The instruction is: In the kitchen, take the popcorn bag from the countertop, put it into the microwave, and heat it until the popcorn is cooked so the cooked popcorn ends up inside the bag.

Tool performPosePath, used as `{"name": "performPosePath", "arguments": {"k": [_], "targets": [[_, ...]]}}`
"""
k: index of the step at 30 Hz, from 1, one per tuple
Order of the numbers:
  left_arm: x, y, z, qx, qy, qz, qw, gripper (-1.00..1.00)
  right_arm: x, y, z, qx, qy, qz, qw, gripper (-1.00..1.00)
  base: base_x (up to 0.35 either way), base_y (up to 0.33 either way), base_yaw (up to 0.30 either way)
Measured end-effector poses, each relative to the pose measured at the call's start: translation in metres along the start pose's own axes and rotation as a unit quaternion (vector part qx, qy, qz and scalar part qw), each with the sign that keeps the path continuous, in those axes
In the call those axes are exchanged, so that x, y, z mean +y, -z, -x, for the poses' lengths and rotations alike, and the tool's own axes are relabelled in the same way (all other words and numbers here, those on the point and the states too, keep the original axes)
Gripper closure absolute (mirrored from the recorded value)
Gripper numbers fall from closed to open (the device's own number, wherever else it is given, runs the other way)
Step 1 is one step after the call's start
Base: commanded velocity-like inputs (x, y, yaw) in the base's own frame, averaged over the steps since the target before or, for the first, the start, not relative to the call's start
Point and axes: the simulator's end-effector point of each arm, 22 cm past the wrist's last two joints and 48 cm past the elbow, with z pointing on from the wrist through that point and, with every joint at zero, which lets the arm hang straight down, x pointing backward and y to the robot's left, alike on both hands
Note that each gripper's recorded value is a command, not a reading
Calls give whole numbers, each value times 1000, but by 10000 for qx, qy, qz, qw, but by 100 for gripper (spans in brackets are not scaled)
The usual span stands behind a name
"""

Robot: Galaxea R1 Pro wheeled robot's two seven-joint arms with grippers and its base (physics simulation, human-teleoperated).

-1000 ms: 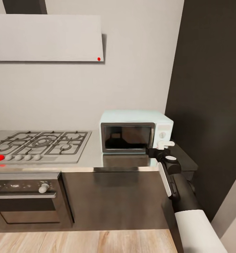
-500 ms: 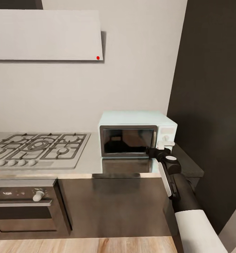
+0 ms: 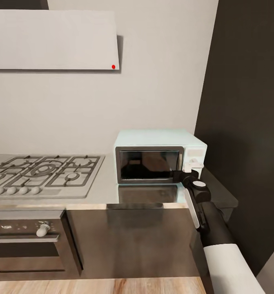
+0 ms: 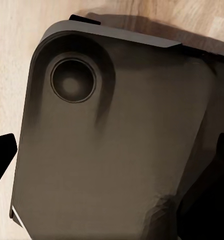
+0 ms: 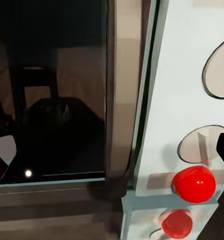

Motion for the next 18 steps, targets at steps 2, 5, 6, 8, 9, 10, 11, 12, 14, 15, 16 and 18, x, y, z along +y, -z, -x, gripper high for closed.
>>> {"name": "performPosePath", "arguments": {"k": [2, 5, 6, 8, 9, 10, 11, 12, 14, 15, 16, 18], "targets": [[0, 0, 0, 0, -1, 0, 10000, -100, 0, 0, -1, 9, -13, 15, 10000, -100, 0, 0, 0], [-1, 0, 0, 2, -1, -8, 10000, -100, 10, 0, -2, 24, 48, 311, 9995, -100, 0, 0, 0], [-1, 0, 0, 2, -1, -9, 10000, -100, 10, 0, -2, 26, 49, 315, 9995, -100, 0, 0, 0], [-1, 0, 0, 1, -1, -6, 10000, -100, 10, 0, -1, 24, 54, 316, 9995, -100, 39, 0, 0], [0, 0, 0, 0, -1, -2, 10000, -100, 10, 0, -2, 28, 56, 317, 9995, -100, 110, 0, 0], [0, 0, 0, -1, -1, -1, 10000, -100, 10, 0, -2, 29, 56, 317, 9995, -100, 123, 0, 0], [0, 0, 0, -1, -1, -1, 10000, -100, 10, 0, -2, 26, 58, 316, 9995, -100, 135, 0, 0], [0, 0, 0, -1, -1, -1, 10000, -100, 10, 0, -1, 18, 60, 314, 9995, -100, 131, 0, 0], [0, 0, 0, -1, -1, 0, 10000, -100, 10, 0, -1, 10, 60, 306, 9995, -100, 116, 0, 0], [0, 0, 0, -1, -1, -1, 10000, -100, 10, 0, -1, 9, 59, 302, 9995, -100, 82, 0, 0], [0, 0, 0, -1, -2, -1, 10000, -100, 9, 0, -1, 7, 59, 293, 9996, -100, 42, 0, 0], [0, 0, 0, 0, 1, 0, 10000, -100, 8, 0, 0, 0, 55, 274, 9996, -100, 14, 0, 0]]}}
